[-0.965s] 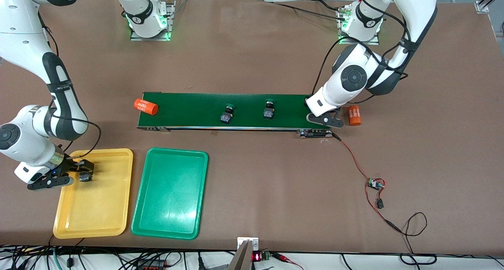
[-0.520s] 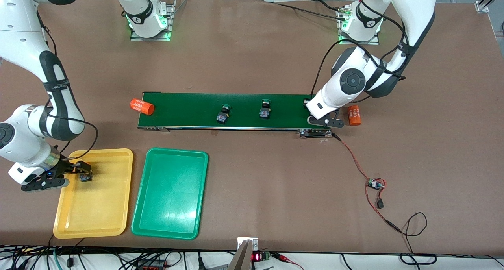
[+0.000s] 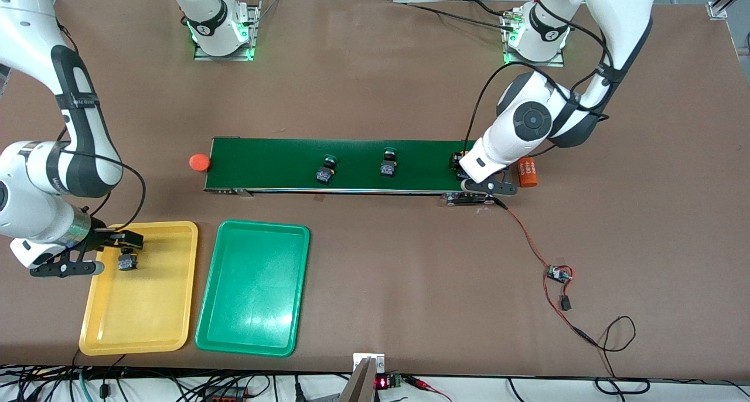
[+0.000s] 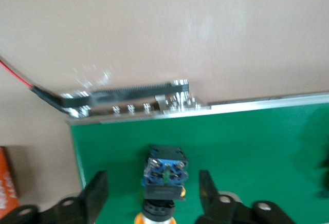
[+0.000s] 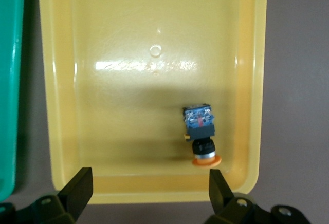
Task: Sort buttons by color to trays
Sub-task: 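Return the right gripper to the belt while the left gripper grasps the cylinder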
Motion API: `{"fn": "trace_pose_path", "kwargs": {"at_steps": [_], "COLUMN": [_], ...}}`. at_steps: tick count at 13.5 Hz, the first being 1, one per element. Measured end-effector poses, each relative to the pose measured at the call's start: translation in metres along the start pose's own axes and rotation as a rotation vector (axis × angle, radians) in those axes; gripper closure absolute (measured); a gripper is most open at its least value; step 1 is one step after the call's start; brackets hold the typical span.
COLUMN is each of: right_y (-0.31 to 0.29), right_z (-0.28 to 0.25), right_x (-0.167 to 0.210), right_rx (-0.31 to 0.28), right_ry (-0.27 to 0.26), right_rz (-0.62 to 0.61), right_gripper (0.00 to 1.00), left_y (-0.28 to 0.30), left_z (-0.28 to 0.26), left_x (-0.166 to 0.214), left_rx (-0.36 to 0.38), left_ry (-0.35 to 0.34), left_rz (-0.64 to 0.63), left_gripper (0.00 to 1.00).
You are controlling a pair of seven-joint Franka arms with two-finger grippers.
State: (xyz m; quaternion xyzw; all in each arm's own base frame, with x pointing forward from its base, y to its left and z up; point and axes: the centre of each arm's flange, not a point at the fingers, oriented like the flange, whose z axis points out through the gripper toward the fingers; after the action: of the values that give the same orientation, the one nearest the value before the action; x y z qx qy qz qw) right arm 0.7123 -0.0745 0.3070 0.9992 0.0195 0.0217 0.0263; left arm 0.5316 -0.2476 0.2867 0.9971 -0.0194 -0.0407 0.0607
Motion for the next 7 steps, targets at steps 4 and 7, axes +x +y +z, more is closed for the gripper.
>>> {"fn": "trace_pose_path", "kwargs": {"at_steps": [4, 7], "right_y": [-0.012, -0.03], "right_z": [-0.023, -0.049], "right_x": [-0.005, -0.009], "right_rx": [-0.006, -0.006], "right_ry": [-0.035, -0.062], "right_rz": [0.009, 0.007], "right_gripper": [0.0, 0.0], "left_y": [-0.09, -0.173], "left_z": [-0.045, -0.04], "left_x": [0.023, 0.022], "left_rx": [0.034, 0.049], "left_ry": [0.039, -0.037], "left_rz": [-0.136, -0.172], "left_gripper": [0.0, 0.0]}}
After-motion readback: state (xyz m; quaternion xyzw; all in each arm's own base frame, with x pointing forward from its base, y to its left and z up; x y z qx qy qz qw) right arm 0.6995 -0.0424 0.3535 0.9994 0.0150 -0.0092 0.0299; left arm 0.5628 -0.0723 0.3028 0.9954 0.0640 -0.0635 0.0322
